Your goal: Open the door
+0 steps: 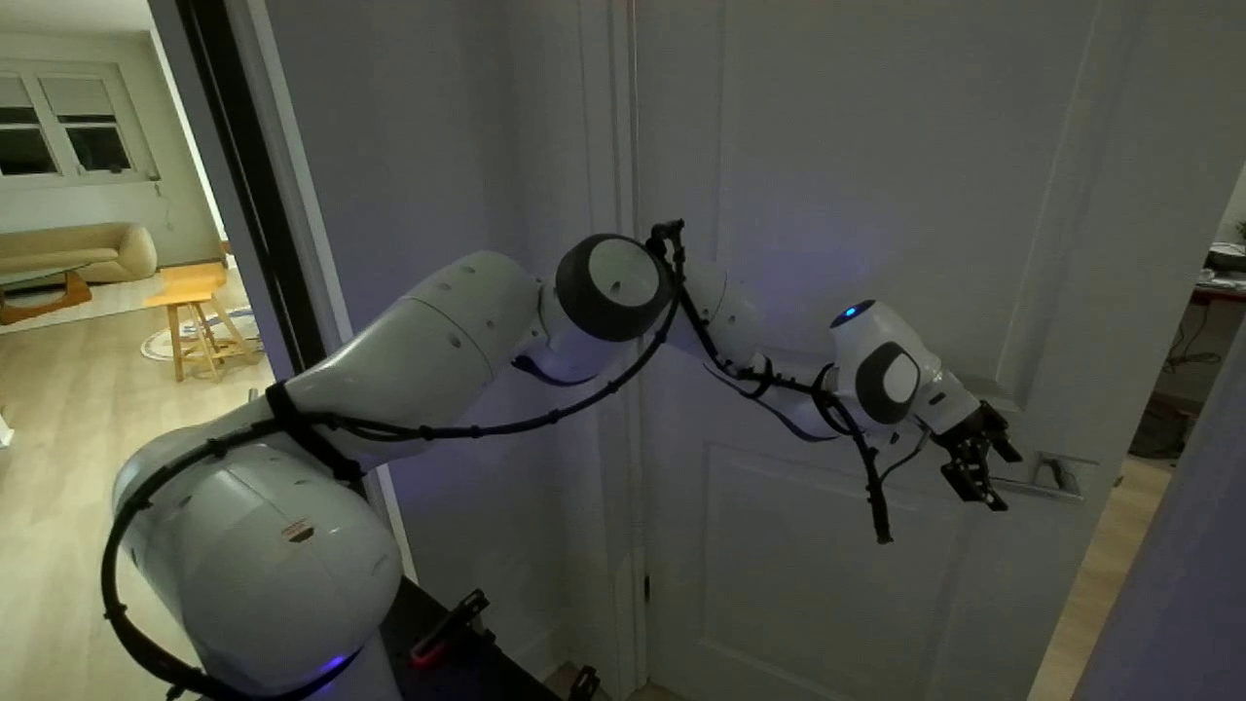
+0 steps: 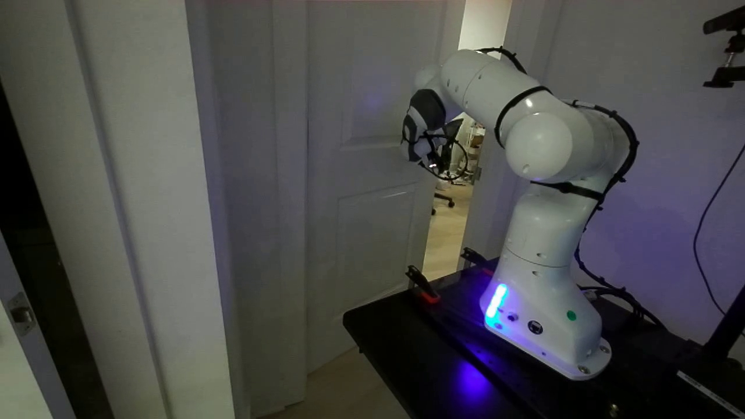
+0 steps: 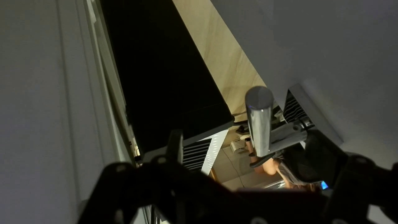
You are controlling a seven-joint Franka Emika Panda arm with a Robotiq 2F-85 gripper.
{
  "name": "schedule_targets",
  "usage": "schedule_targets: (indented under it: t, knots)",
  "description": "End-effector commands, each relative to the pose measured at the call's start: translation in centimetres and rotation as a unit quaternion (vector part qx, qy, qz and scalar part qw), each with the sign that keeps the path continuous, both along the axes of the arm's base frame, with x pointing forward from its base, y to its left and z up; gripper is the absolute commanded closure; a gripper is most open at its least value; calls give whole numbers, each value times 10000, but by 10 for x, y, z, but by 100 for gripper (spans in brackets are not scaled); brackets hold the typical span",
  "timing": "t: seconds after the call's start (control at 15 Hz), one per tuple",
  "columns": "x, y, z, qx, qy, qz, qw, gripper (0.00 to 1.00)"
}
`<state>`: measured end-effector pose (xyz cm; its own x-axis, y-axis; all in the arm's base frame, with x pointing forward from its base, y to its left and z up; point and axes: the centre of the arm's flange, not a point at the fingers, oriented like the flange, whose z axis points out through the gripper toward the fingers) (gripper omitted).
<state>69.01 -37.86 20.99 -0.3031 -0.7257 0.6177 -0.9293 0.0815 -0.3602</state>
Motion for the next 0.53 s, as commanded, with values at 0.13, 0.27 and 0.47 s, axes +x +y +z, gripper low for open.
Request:
schedule_targets:
  t: [0.13, 0.27, 0.47]
  knots:
    - [-24, 24, 50, 249, 191, 119, 9994, 0]
    - [-32, 32, 66, 288, 339, 258, 9987, 0]
    - [-47, 43, 93, 386, 688, 533, 9955, 0]
